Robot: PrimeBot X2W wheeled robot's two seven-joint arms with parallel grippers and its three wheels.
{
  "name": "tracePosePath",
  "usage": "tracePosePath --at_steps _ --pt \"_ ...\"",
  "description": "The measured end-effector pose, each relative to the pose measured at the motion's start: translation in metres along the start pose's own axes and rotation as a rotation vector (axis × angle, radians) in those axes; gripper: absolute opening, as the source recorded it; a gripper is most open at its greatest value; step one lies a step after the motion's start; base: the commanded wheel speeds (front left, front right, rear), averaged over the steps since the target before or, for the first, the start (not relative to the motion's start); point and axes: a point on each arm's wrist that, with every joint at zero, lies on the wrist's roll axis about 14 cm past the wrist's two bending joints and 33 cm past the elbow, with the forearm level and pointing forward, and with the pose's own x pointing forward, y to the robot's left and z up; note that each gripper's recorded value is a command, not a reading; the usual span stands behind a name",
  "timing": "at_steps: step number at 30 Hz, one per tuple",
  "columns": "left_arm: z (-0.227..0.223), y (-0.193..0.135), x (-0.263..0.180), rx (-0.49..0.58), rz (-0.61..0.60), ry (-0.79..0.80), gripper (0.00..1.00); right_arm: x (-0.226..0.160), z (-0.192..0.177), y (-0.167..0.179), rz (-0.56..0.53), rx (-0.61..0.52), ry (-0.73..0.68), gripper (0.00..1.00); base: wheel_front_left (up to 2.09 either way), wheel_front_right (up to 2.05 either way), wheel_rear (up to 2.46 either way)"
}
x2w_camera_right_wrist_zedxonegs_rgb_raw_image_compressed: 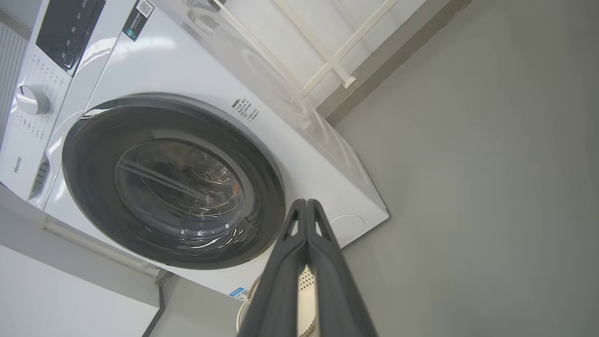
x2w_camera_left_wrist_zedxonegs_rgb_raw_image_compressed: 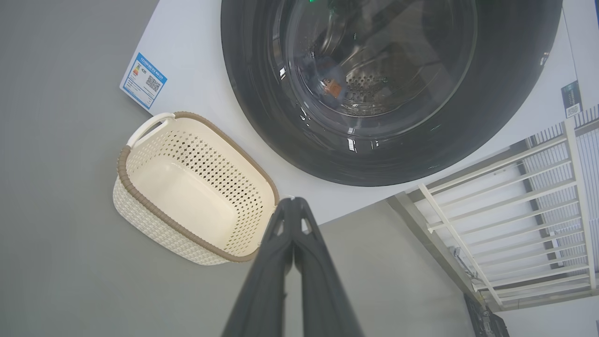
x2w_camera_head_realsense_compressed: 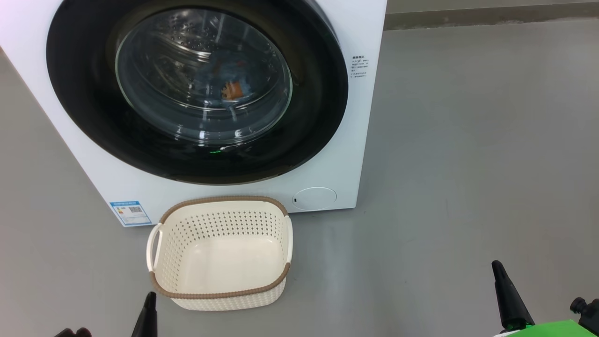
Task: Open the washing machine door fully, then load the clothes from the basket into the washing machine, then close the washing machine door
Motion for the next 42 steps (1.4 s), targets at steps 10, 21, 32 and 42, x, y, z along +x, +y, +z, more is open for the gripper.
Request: tracePosePath --at_steps 10,21,32,42 --pt "0.003 0.002 0.003 -0.096 0.007 0.003 0.00 0.005 0.000 0.000 -0.009 0.118 0.006 0.00 0.00 0.00 0.00" --pt "0.006 0.004 0.005 -0.202 0.011 0.009 0.00 0.008 -0.004 -0.003 -0.024 0.247 0.024 0.00 0.00 0.00 0.00" --pt "0.012 0.001 0.010 -0.314 -0.006 0.004 0.00 0.012 -0.006 -0.003 -0.031 0.374 0.033 0.00 0.00 0.00 0.00" --pt "0.018 -0.002 0.014 -0.413 -0.025 0.003 0.00 0.018 -0.006 -0.001 -0.028 0.490 0.039 0.00 0.00 0.00 0.00"
